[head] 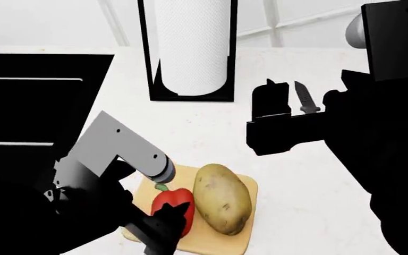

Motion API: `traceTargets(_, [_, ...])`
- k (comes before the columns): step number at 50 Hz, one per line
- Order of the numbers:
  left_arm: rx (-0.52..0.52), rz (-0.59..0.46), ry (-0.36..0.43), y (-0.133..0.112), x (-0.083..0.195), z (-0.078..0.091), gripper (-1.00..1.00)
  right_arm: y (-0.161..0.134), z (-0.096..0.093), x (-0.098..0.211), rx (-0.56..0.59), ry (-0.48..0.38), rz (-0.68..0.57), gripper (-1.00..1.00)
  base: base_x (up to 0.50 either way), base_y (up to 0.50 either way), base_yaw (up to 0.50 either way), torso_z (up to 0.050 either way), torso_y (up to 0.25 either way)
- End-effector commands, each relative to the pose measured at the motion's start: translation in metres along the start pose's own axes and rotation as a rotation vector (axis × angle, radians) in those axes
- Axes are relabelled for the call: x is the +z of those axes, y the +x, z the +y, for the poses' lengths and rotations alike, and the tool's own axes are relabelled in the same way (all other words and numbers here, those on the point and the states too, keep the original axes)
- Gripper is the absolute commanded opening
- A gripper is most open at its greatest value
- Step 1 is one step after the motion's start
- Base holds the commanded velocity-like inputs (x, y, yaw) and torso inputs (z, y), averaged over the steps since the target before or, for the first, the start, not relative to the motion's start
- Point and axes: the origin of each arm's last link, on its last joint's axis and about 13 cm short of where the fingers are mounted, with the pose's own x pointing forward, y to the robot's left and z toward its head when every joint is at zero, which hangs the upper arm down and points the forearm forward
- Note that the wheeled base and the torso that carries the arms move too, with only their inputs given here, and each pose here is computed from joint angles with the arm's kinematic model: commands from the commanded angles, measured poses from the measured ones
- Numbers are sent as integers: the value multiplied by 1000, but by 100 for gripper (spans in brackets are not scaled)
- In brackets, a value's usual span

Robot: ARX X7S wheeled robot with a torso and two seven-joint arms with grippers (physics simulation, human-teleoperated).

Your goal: Pick the vegetables from the sink and place them on the cutting board.

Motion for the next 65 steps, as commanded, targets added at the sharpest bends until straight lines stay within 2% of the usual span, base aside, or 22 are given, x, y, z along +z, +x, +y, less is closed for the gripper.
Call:
traceTargets(1, [4,-45,-12,-14,11,2,100,0,-1,0,-3,3,2,100,0,0,0,0,0])
traceTargets(11, [31,-129,-85,-42,27,14,100,-2,-7,-2,-32,16,2,100,0,0,0,0,0])
traceTargets(14, [45,-171,-171,-53,30,23,100,-5,-8,-4,-39,35,-12,100,0,0,0,0,0])
traceTargets(16, [71,-192,-188,-56,32,27,100,-6,-10,-7,-50,33,-28,100,0,0,0,0,0])
traceTargets(17, [73,-193,-193,-57,32,29,100,-6,-11,-8,-57,62,-57,100,0,0,0,0,0])
traceTargets(19, [91,-212,-203,-65,32,35,100,-9,-13,-12,-66,29,-42,100,0,0,0,0,0])
traceTargets(26, [139,-273,-246,-78,37,47,100,-14,-13,-3,-61,21,-62,100,0,0,0,0,0])
traceTargets(33, [165,-290,-231,-88,65,58,100,-14,-14,21,-58,20,-104,100,0,0,0,0,0])
traceTargets(34, [166,-291,-227,-89,71,60,100,-14,-13,26,-47,-22,-114,100,0,0,0,0,0])
traceTargets(38, [188,-304,-221,-97,92,71,100,-11,-15,51,-50,-2,-145,100,0,0,0,0,0])
traceTargets(44, [212,-325,-212,-106,120,79,100,-8,-20,82,-41,-11,-180,100,0,0,0,0,0])
traceTargets(52, [234,-370,-202,-113,143,85,100,1,-27,115,-29,-48,-218,100,0,0,0,0,0])
traceTargets(58, [251,-397,-198,-112,157,93,100,11,-29,128,-12,-78,-242,100,0,0,0,0,0])
traceTargets(65, [252,-408,-193,-113,162,96,100,21,-31,131,-2,-65,-281,100,0,0,0,0,0])
